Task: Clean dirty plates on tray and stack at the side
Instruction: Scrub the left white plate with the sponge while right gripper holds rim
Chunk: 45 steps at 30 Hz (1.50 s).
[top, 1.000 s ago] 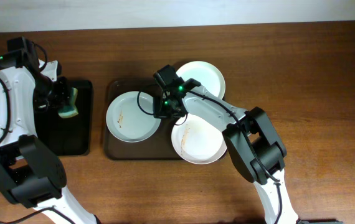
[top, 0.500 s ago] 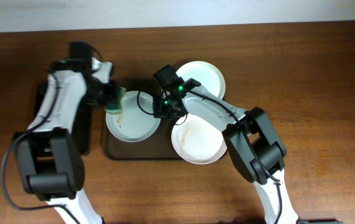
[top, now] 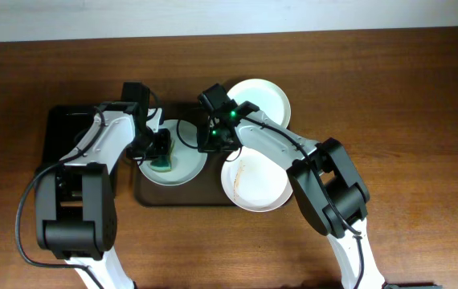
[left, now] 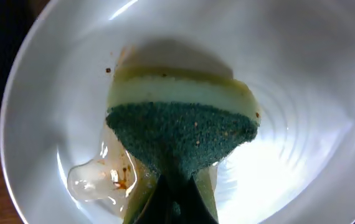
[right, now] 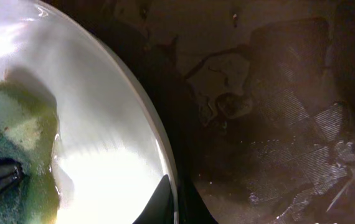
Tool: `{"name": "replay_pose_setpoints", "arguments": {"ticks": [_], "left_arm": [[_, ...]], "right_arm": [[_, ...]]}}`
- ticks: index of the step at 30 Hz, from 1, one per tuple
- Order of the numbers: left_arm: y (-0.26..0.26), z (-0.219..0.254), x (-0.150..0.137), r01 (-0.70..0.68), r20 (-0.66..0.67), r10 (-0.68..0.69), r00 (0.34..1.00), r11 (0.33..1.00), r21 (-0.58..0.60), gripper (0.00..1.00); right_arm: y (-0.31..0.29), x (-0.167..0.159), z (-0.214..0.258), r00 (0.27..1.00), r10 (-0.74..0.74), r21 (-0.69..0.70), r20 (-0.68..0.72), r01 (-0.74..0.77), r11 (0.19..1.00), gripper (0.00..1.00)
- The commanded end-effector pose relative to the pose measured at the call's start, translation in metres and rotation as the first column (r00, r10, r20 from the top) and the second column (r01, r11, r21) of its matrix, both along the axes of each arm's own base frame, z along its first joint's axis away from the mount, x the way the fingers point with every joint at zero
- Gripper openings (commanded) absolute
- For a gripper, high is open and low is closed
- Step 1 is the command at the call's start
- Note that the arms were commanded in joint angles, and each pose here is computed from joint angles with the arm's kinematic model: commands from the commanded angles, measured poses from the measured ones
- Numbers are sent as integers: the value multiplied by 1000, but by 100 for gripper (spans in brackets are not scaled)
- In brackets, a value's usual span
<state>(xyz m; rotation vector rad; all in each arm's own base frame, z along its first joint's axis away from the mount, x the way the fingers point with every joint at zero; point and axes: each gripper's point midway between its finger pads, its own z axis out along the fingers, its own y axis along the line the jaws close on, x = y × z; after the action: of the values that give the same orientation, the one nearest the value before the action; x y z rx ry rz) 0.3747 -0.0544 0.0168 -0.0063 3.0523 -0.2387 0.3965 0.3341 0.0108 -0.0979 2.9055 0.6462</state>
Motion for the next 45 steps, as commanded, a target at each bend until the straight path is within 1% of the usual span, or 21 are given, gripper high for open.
{"name": "replay_pose_setpoints", "arguments": {"ticks": [1,4,10,12,14,16,18,20,22,23,25,28,30,32,35,36,38,40,41,44,45], "left_arm": [[2,-2,-10,-28,-30,28,999,999,19,1],[12,0,5,-39,33,37,999,996,76,1],[49,10,47,-139,226,78,971,953,267,1],[50,11,50,-145,238,79,968,951,274,1],[48,10,45,-135,219,76,973,954,269,1],[40,6,37,-105,177,64,982,965,238,1],[17,2,20,-24,100,10,995,990,137,1],[-11,2,5,63,46,-62,997,998,-15,1],[-43,10,-5,136,35,-132,991,970,-201,1],[-50,13,-6,151,41,-145,989,958,-245,1],[-55,16,-1,154,63,-142,988,951,-269,1],[-48,16,19,144,134,-116,984,965,-219,1],[-27,12,39,49,183,-30,983,994,-101,1],[-2,11,57,-48,245,41,969,999,23,1],[24,13,65,-121,287,72,955,980,159,1],[30,12,63,-132,282,74,957,973,191,1],[44,9,50,-141,237,77,968,953,268,1],[54,5,27,-125,150,78,985,935,332,1],[56,3,16,-108,102,78,992,932,345,1],[51,-1,-8,-70,-2,74,997,944,322,1],[39,-3,-19,-42,-54,57,997,965,259,1]], "right_arm": [[3,-1,-7,1000,2,5,-16,-2,1000,4],[3,-1,-7,1000,2,5,-15,-2,1000,4],[3,-1,-7,1000,2,5,-15,-2,1000,4],[3,-1,-7,1000,2,5,-15,-2,1000,4],[3,-1,-7,1000,1,5,-15,-1,1000,4],[3,0,-7,1000,1,5,-14,-1,1000,4],[3,0,-7,1000,1,5,-14,-1,1000,4],[3,0,-7,1000,1,5,-14,-1,1000,4],[3,0,-7,1000,1,5,-14,-1,1000,4],[3,0,-7,1000,1,5,-15,-1,1000,4],[3,0,-7,1000,1,5,-15,-1,1000,4],[3,-1,-7,1000,2,5,-15,-2,1000,4],[3,-1,-7,1000,1,5,-15,-1,1000,4],[3,-1,-7,1000,1,5,-15,-1,1000,4],[3,-1,-7,1000,2,4,-15,-2,1000,4],[3,-1,-7,1000,2,4,-15,-2,1000,4],[3,-1,-7,1000,2,4,-15,-2,1000,4],[3,-1,-7,1000,2,4,-15,-2,1000,4],[3,-1,-7,1000,2,4,-15,-2,1000,4],[3,-1,-7,1000,1,5,-15,-1,1000,4],[3,0,-7,1000,1,5,-15,-1,1000,4]]}}
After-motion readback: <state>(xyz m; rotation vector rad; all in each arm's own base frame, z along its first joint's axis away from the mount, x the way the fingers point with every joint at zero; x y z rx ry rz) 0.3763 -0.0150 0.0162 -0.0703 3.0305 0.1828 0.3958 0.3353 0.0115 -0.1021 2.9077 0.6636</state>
